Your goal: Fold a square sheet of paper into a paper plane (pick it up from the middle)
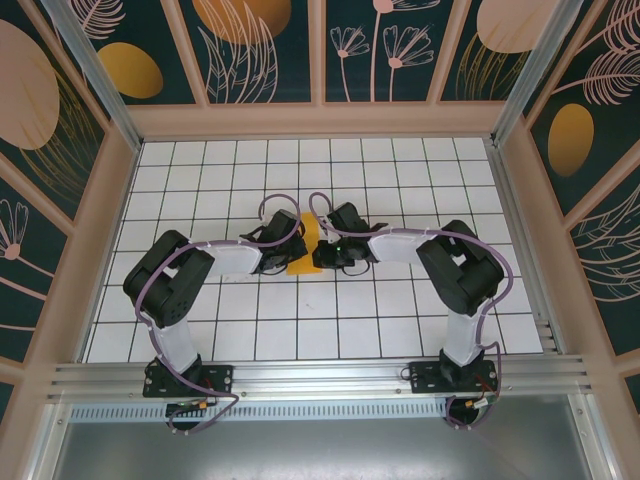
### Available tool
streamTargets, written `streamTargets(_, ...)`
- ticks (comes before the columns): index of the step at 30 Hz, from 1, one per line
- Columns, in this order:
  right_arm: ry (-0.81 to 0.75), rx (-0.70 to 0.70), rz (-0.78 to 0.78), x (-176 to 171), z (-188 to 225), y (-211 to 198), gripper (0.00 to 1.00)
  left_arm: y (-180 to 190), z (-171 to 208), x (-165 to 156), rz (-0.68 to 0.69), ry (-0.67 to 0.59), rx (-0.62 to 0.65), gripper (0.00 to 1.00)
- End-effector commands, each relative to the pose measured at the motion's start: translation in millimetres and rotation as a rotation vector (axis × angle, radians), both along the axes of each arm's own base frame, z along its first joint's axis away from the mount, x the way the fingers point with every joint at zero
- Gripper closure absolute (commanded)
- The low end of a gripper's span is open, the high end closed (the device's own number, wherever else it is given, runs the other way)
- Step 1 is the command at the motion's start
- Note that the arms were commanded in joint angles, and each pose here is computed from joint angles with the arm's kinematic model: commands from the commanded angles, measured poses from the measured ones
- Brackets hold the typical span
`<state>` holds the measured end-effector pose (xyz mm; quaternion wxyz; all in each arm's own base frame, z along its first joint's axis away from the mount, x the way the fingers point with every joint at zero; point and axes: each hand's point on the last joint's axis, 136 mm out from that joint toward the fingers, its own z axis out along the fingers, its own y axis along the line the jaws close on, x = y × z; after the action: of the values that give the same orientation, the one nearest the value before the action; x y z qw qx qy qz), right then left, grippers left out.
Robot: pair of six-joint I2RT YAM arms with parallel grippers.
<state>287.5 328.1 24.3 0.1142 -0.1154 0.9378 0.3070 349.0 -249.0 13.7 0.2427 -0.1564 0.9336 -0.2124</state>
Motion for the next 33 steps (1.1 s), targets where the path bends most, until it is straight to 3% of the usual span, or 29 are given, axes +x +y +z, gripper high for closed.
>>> streamTargets(1, 0.006, -0.052, -0.002, 1, -9, -4, 0.92, 15, -25, -11, 0.024, 0.073, 0.066, 0.89)
streamTargets(9, -0.003, -0.069, -0.009, 4, -9, -6, 0.92, 16, -25, -11, 0.025, 0.074, 0.067, 0.89)
streamTargets(17, -0.056, 0.060, 0.038, -2, 30, 9, 0.91, 15, -24, -11, 0.024, 0.072, 0.062, 0.89)
streamTargets(33, 0.013, -0.068, -0.005, -9, -18, -9, 0.92, 15, -22, -11, 0.027, 0.068, 0.056, 0.89)
